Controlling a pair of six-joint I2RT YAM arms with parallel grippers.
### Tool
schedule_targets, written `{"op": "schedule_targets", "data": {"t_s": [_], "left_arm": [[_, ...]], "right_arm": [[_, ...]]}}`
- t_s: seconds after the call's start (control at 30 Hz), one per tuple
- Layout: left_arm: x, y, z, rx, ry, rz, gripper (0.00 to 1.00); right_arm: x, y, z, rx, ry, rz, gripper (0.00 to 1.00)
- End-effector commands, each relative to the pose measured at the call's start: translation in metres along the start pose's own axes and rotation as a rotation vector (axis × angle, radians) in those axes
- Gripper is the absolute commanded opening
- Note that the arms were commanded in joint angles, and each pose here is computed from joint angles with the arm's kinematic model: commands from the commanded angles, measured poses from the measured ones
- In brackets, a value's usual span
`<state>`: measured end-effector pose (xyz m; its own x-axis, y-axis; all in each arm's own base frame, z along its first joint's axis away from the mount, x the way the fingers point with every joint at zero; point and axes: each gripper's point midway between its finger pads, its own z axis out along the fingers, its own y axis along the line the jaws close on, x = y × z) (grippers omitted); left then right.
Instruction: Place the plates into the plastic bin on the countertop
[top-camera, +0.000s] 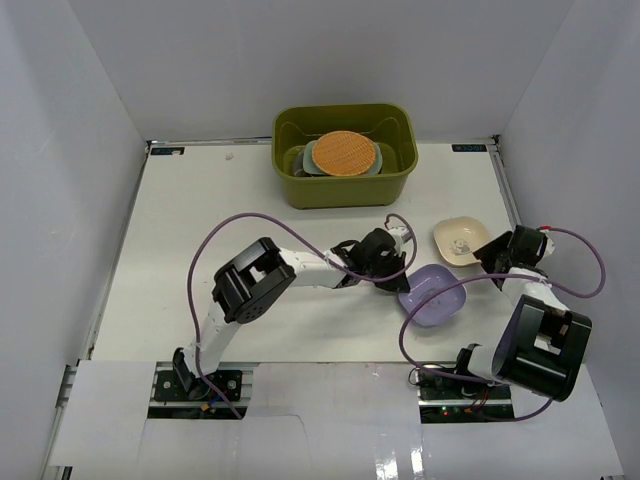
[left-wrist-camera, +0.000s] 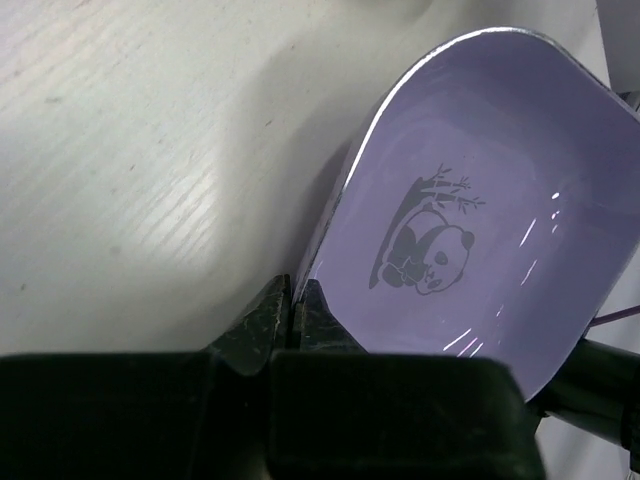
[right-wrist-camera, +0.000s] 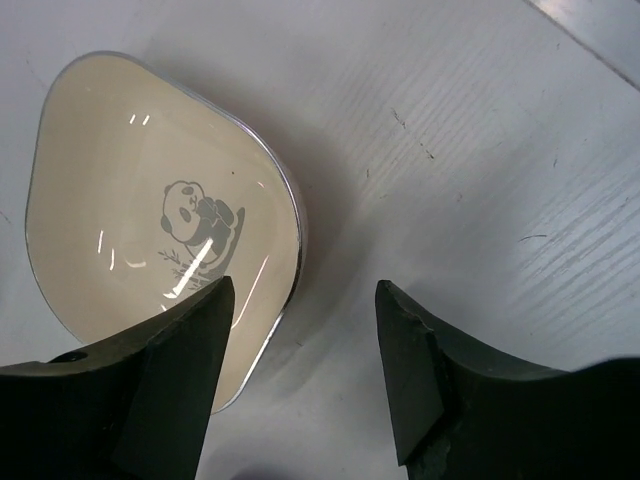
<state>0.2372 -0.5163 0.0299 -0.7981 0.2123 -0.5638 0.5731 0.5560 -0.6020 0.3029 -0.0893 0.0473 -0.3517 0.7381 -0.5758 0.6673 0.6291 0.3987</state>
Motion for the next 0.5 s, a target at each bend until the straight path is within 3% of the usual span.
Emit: {"op": "schedule_targets", "data": {"t_s": [0.0,0.17,0.3,0.43,0.47], "left_arm": [[-0.005,-0.002,-0.030,-0.056,-0.027,0.012,0.00],[-0.013,0.000,-0.071,-0.110,-0.089,0.010,0.00],[-0.045,0.002,-0.110,-0.175,-0.176,-0.003,0.00],[-0.110,0.006,-0.172,-0.211,-0.334,-0.046,0.00],[-0.124,0.007,-0.184,-0.214,-0.368,-0.055,0.00]], "right_arm": [[0.000,0.009,0.008,-0.055,0.000,0.018,0.63],[0.004,0.021,0.012,-0.114,0.023,0.036,0.45],[0.006,0.023,0.013,-0.130,0.024,0.047,0.29],[0.005,0.026,0.012,-0.145,0.018,0.055,0.09],[0.003,0.028,0.011,-0.153,0.012,0.059,0.08]]}}
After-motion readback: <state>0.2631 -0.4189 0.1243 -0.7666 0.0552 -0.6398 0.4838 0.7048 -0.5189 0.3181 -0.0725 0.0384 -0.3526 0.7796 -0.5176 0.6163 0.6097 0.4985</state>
